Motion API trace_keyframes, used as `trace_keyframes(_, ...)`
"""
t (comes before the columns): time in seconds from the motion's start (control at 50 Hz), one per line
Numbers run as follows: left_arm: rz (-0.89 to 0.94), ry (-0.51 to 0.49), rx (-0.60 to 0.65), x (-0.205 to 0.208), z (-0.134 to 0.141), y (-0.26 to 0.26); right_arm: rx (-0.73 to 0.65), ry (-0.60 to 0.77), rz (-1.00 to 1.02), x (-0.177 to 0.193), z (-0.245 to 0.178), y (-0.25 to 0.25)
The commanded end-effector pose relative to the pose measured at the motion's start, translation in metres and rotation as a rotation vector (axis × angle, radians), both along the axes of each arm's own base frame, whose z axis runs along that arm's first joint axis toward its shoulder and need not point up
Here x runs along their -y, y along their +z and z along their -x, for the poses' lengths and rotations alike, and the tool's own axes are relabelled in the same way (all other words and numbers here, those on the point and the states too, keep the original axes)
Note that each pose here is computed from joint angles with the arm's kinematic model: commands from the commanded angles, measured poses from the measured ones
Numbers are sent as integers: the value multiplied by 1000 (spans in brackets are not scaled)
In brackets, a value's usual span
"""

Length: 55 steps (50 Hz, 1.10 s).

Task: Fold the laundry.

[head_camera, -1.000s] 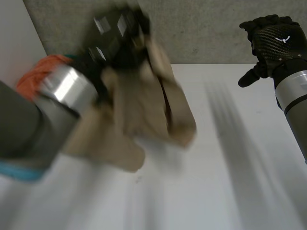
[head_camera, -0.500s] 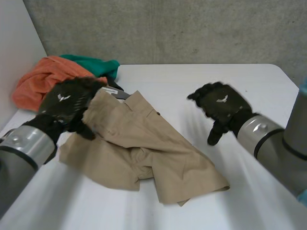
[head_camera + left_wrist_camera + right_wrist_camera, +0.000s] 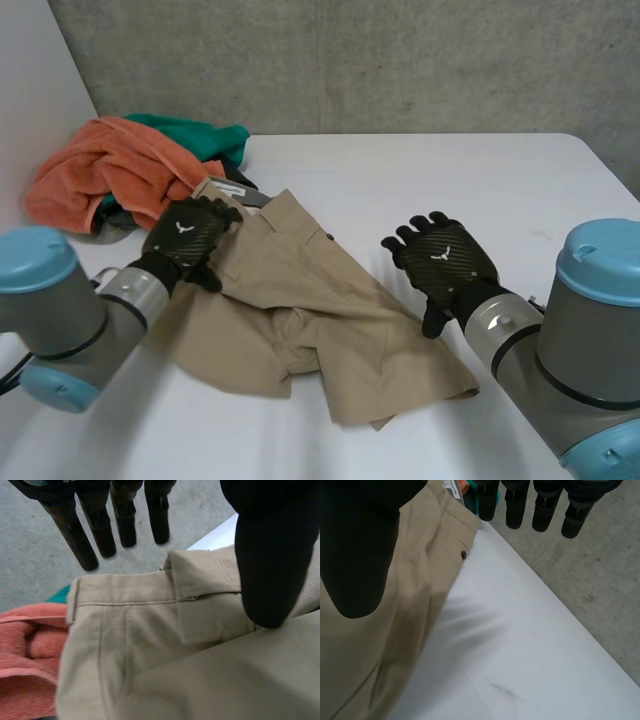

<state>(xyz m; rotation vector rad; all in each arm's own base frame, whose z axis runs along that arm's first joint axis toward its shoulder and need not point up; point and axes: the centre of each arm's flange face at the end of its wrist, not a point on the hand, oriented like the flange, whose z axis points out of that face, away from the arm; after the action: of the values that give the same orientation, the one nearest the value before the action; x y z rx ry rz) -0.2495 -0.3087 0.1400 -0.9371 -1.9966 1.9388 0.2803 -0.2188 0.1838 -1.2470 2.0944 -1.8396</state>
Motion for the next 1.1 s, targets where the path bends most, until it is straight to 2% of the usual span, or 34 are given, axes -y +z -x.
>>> trace_keyframes(0.02,-32,16,54,14,14,-15,1,-32,-5,8,10,-1)
trace_keyframes(0.1,21,52,88,30,19,-2,6,-46,1,13,15,1)
trace_keyframes(0.14,96,83,89,39,24,22,12,-56,10,17,18,4)
trace_keyframes(0.2,216,105,39,42,34,67,20,-65,27,20,20,10)
trace_keyframes(0.26,293,77,-36,35,49,102,40,-86,59,25,24,22)
trace_keyframes(0.32,350,-21,-165,11,77,140,78,-133,100,33,33,40)
trace_keyframes(0.34,352,-100,-235,-9,94,152,91,-148,111,35,36,45)
trace_keyframes(0.44,279,-312,-358,-70,136,159,169,-270,171,56,65,74)
trace_keyframes(0.48,214,-402,-383,-102,153,149,181,-301,182,62,74,79)
trace_keyframes(0.64,36,-612,-346,-169,193,88,151,-409,176,83,110,79)
trace_keyframes(0.7,9,-623,-323,-173,193,79,135,-422,150,86,116,72)
trace_keyframes(0.78,27,-576,-316,-161,180,87,131,-395,120,86,117,64)
trace_keyframes(0.86,87,-447,-333,-137,153,114,134,-292,102,81,107,62)
trace_keyframes(0.9,124,-342,-334,-123,130,127,127,-212,98,74,97,62)
trace_keyframes(1.0,131,-164,-268,-105,82,130,83,-51,77,50,73,61)
trace_keyframes(1.02,110,-114,-227,-101,66,124,73,-29,76,46,69,60)
trace_keyframes(1.08,70,-40,-159,-96,40,112,41,33,70,31,56,62)
trace_keyframes(1.1,42,13,-121,-91,23,103,39,47,67,27,52,62)
